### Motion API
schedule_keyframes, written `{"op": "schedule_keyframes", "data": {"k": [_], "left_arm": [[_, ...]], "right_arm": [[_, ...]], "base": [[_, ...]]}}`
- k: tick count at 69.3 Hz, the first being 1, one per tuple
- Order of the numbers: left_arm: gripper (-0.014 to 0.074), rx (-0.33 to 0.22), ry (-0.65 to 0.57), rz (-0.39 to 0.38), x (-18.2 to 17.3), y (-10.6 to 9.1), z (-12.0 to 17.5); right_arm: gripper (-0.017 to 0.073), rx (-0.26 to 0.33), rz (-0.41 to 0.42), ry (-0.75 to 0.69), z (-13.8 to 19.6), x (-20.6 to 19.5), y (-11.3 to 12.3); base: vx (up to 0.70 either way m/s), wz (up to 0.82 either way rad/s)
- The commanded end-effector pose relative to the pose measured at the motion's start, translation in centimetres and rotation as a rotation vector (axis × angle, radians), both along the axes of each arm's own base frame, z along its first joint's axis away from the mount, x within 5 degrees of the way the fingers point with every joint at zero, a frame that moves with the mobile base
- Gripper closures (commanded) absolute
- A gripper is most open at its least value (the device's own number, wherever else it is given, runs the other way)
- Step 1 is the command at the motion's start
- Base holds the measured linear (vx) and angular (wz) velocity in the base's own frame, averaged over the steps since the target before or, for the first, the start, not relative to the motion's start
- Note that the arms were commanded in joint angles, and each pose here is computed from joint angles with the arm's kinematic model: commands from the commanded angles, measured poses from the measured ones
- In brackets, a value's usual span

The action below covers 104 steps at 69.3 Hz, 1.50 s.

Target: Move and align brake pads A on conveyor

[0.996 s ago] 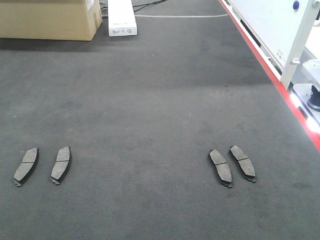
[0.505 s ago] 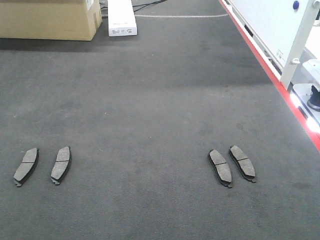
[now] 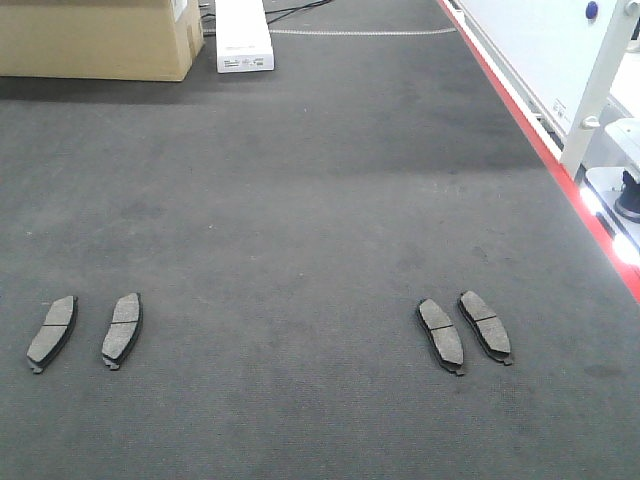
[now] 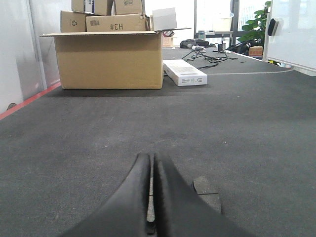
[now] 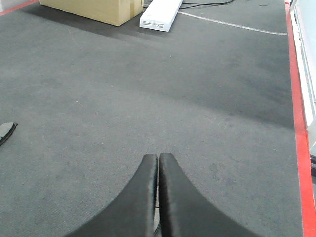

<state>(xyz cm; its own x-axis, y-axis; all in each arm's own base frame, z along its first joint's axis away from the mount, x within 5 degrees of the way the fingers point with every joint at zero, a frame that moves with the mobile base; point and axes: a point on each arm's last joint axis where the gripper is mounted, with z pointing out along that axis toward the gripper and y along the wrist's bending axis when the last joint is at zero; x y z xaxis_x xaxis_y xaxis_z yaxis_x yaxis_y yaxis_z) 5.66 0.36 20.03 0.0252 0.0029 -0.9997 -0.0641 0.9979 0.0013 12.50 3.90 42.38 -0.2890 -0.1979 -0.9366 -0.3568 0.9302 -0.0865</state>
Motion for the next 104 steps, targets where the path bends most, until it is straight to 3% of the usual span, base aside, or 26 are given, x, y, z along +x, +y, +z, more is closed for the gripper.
{"op": "schedule_keyframes", "data": {"k": [1, 42, 49, 66, 79, 90, 95, 104], "left_arm": [[0.0599, 0.0, -0.057, 0.003, 0.0, 0.0, -0.2], [0.0599, 0.0, -0.057, 0.003, 0.0, 0.0, -0.2], [0.0599, 0.0, -0.057, 0.003, 0.0, 0.0, -0.2], [0.0599, 0.0, -0.057, 0.003, 0.0, 0.0, -0.2], [0.0599, 0.0, -0.057, 0.003, 0.0, 0.0, -0.2], [0.0599, 0.0, -0.057, 0.003, 0.0, 0.0, -0.2], [0.0599, 0.0, -0.057, 0.003, 0.0, 0.0, -0.2], [0.0599, 0.0, -0.057, 0.003, 0.0, 0.0, -0.2]], "right_arm": [[0.0567, 0.023, -0.011, -0.102, 1.5, -0.1, -0.1], [0.0567, 0.023, -0.011, -0.102, 1.5, -0.1, -0.1], [0.0567, -0.005, -0.022, -0.11, 1.5, 0.0, -0.3], [0.0567, 0.02, -0.012, -0.111, 1.6, 0.0, -0.1], [0.0566, 0.003, -0.005, -0.059, 1.1, -0.3, -0.2], [0.0564, -0.003, -0.02, -0.14, 1.9, -1.7, -0.7], [0.0564, -0.024, -0.065, -0.171, 2.2, -2.3, -1.4], [0.0564, -0.036, -0.219, -0.201, 2.5, -3.1, -3.0]], "base": [[0.0, 0.0], [0.0, 0.0], [0.0, 0.0], [0.0, 0.0], [0.0, 0.0], [0.0, 0.0], [0.0, 0.0], [0.0, 0.0]]}}
